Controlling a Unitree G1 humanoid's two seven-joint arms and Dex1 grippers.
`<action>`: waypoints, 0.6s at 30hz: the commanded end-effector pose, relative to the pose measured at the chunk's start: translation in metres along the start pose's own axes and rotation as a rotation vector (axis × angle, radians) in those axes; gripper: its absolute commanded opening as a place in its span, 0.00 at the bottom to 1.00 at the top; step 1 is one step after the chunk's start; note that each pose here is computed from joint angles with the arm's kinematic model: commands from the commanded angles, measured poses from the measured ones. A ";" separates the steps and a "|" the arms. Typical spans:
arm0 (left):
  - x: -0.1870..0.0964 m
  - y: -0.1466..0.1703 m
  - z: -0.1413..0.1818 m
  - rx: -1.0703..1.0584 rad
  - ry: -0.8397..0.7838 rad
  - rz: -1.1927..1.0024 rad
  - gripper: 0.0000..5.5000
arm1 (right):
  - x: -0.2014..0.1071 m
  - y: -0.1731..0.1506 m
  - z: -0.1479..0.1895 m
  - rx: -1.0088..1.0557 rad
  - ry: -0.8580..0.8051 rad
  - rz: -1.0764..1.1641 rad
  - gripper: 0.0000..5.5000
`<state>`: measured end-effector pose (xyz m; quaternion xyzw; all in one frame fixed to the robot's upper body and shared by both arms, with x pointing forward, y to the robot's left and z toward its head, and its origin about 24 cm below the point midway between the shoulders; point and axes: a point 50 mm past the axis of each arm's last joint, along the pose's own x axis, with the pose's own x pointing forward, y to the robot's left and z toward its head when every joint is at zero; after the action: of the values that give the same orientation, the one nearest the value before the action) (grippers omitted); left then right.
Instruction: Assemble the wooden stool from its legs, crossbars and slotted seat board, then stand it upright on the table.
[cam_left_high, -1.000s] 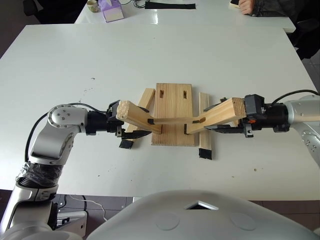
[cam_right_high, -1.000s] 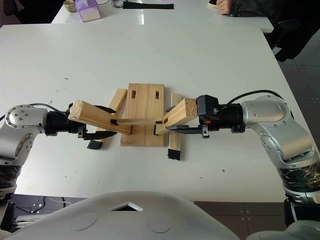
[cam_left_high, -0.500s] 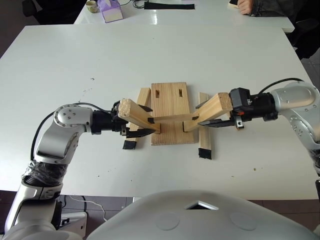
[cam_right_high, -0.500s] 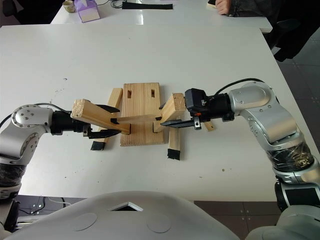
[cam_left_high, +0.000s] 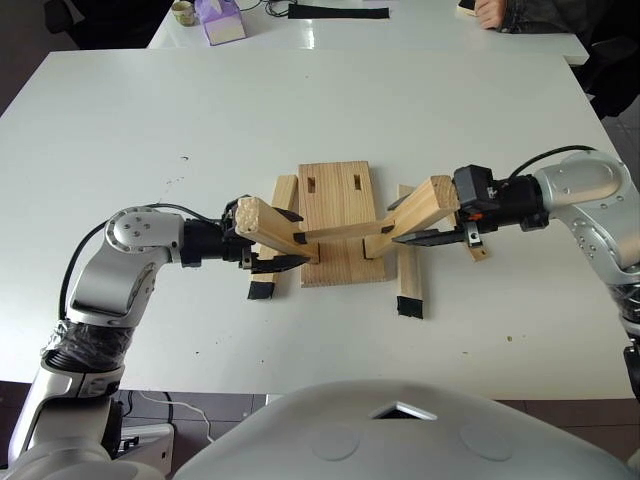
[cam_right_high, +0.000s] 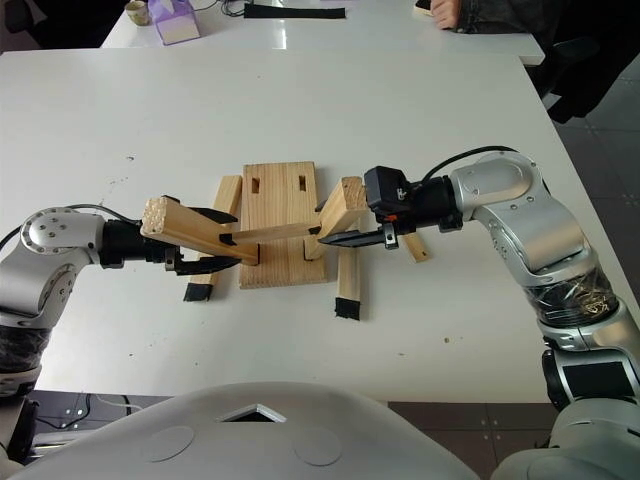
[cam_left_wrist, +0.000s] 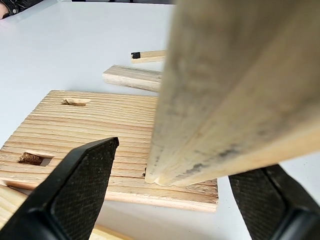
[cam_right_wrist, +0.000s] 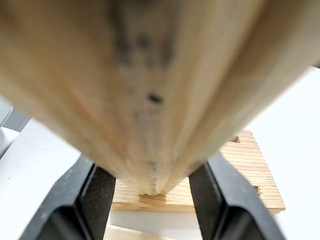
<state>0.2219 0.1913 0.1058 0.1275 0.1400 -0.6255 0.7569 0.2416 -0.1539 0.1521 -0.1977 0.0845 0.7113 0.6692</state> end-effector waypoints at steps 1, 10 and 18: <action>0.014 -0.002 0.016 0.077 -0.030 -0.074 0.68 | 0.017 0.016 -0.036 0.110 0.227 0.103 0.37; -0.003 0.011 0.022 0.033 -0.072 -0.083 0.68 | 0.017 0.019 -0.045 0.137 0.238 0.080 0.37; -0.025 0.032 0.015 -0.052 -0.096 -0.001 0.68 | 0.018 0.022 -0.048 0.145 0.232 0.066 0.37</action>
<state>0.2374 0.2035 0.1124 0.0845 0.1462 -0.6461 0.7443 0.2428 -0.1502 0.1513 -0.2061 0.0858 0.7087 0.6693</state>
